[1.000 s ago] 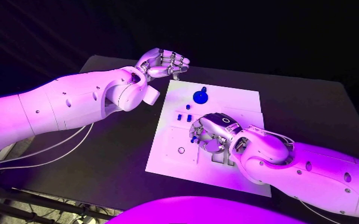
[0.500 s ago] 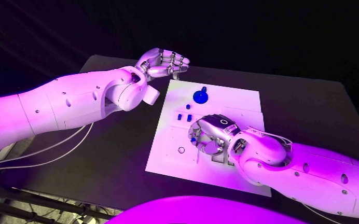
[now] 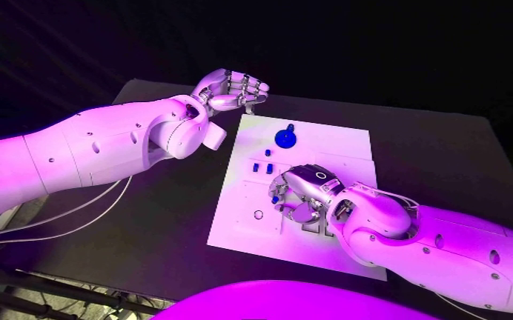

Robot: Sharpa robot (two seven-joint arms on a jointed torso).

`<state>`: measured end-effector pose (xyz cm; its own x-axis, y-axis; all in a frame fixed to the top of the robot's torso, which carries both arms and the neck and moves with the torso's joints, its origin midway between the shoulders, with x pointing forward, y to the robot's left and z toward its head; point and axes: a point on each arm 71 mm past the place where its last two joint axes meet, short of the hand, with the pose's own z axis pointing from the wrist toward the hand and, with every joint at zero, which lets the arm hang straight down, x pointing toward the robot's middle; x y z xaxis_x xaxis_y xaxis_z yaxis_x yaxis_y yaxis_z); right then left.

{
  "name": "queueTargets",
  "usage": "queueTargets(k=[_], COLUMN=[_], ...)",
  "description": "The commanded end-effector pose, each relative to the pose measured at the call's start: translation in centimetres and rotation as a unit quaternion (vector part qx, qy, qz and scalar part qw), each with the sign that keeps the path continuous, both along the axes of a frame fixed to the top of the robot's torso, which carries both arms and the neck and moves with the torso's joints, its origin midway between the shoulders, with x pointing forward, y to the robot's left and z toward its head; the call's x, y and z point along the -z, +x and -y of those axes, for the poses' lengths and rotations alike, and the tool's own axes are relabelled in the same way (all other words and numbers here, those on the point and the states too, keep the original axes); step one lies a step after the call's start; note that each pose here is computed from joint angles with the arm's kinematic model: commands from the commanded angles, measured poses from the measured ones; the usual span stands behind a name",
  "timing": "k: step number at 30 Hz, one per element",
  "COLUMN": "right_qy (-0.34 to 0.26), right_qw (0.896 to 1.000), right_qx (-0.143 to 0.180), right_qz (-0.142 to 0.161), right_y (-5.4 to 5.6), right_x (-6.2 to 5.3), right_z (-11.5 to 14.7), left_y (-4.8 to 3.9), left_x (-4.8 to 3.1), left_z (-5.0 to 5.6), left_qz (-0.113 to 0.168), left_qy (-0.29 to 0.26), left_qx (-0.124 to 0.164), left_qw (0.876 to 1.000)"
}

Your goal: Assemble the parts on the task board

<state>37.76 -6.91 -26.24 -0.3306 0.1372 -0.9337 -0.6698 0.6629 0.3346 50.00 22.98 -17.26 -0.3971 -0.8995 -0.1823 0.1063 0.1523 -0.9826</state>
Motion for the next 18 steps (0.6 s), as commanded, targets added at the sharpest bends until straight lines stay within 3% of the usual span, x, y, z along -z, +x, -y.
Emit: queueTargets(k=[1,9,14,18], right_qy=[0.007,0.015,0.02,0.013], right_qw=[1.0,1.0,0.999,0.998], right_qx=[0.007,0.019,0.038,0.063], right_qz=[0.011,0.014,0.019,0.018], right_y=[0.0,-0.2,0.3,1.4], right_x=[-0.1,-1.4,-3.3,-5.1], right_z=[0.4,1.9,3.8,6.2], left_y=[0.0,0.07,0.09,0.07], left_x=[-0.06,0.02,0.03,0.06], left_z=[0.1,0.0,0.0,0.1], left_qz=[0.0,-0.003,-0.003,-0.004], left_qy=[-0.003,-0.002,-0.003,-0.003], left_qx=[0.004,0.005,0.006,0.007], left_qw=[1.0,1.0,1.0,1.0])
